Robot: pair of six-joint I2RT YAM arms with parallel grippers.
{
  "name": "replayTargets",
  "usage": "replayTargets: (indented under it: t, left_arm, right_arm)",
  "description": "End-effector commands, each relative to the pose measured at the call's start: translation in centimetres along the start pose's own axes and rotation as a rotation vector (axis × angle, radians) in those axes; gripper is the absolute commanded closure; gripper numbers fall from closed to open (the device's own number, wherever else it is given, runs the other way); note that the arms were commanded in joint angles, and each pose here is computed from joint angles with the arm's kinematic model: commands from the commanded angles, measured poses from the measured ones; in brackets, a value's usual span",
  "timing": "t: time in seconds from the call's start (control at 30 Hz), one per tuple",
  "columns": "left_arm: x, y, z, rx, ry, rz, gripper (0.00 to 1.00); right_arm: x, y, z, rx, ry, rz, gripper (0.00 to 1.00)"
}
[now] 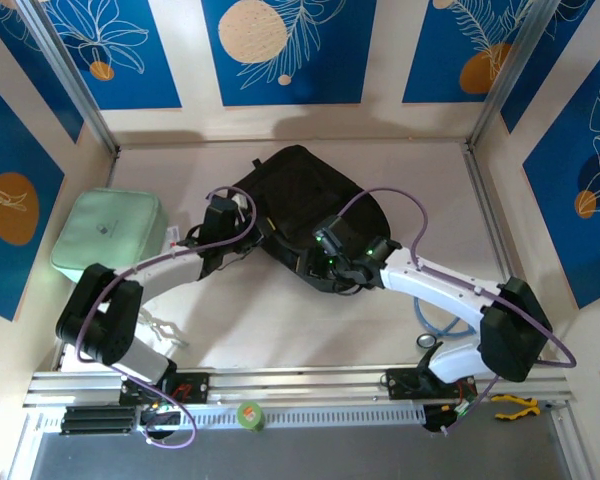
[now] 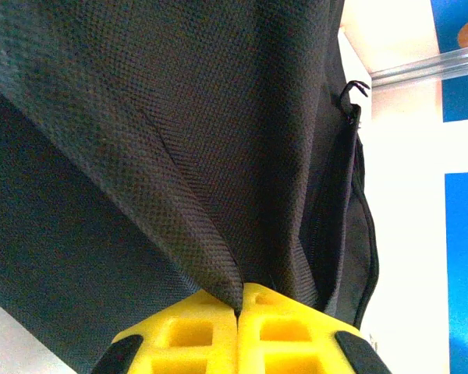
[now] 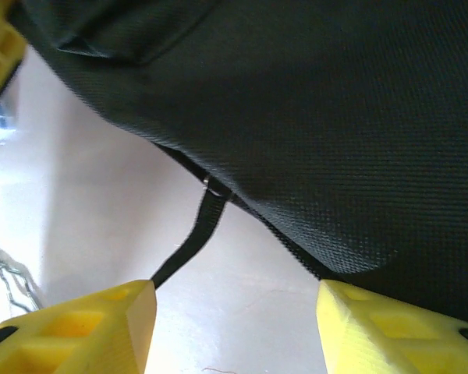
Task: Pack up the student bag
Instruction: Zip the student bag at the top-center of the table.
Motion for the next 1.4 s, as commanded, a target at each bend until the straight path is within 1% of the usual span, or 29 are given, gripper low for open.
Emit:
replayTargets:
  t: [0.0, 0.17, 0.27, 0.37, 0.47, 0.57, 0.8, 0.93, 1.0, 1.17, 1.2, 1.37]
  left_arm:
    - [-1.8, -0.2, -0.1, -0.003, -0.023, -0.08, 1.0]
    - [-1.4, -0.5, -0.2, -0.001, -0.015, -0.074, 1.0]
    - [-1.3, -0.7, -0.2, 0.001, -0.01, -0.075, 1.0]
    - [-1.1, -0.8, -0.3, 0.002, -0.008, -0.072, 1.0]
    - [-0.9, -0.8, -0.3, 0.001, -0.007, -0.07, 1.0]
    - [-0.8, -0.8, -0.3, 0.0, -0.005, -0.069, 1.0]
    - [-0.8, -0.8, -0.4, 0.003, -0.007, -0.068, 1.0]
    - [-0.9, -0.7, -0.3, 0.0, -0.009, -0.069, 1.0]
    - [-0.9, -0.7, -0.3, 0.0, -0.009, -0.067, 1.0]
    - [-0.8, -0.7, 0.0, -0.01, -0.02, -0.053, 1.0]
    - [-0.8, -0.7, 0.1, -0.011, -0.024, -0.05, 1.0]
    - [0.2, -0.9, 1.4, -0.023, -0.022, -0.019, 1.0]
  right_arm:
    - [0.8, 0.5, 0.6, -0.003, -0.071, 0.005, 0.43]
    - [1.9, -0.7, 0.5, 0.049, -0.151, 0.081, 0.43]
    - [2.4, -1.2, 0.6, 0.081, -0.202, 0.092, 0.43]
    - [2.6, -1.6, 0.6, 0.096, -0.251, 0.095, 0.47]
    - [2.7, -2.1, 0.9, 0.1, -0.288, 0.104, 0.53]
    - [2.6, -2.7, 1.3, 0.097, -0.318, 0.087, 0.57]
    - [2.4, -3.5, 1.7, 0.102, -0.348, 0.058, 0.63]
    - [2.0, -3.6, 1.6, 0.094, -0.354, 0.034, 0.68]
    - [1.9, -3.5, 1.6, 0.09, -0.352, 0.028, 0.75]
    - [1.3, -3.3, 1.5, 0.083, -0.327, -0.008, 0.99]
    - [1.1, -3.3, 1.3, 0.086, -0.319, -0.02, 1.0]
    - [-0.4, -2.7, 0.7, 0.097, -0.269, -0.067, 1.0]
Point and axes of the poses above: each hand's point on the last joint's axis, 136 mm out from that joint toward the fingers, its own y axis back along the fingers, its own x axis along the line the jaws close on, z = x × y, the point moved 7 cm from there along y, back along the fingers, and after that the axes turned 8 degrees about y, right-handed, at the moved point
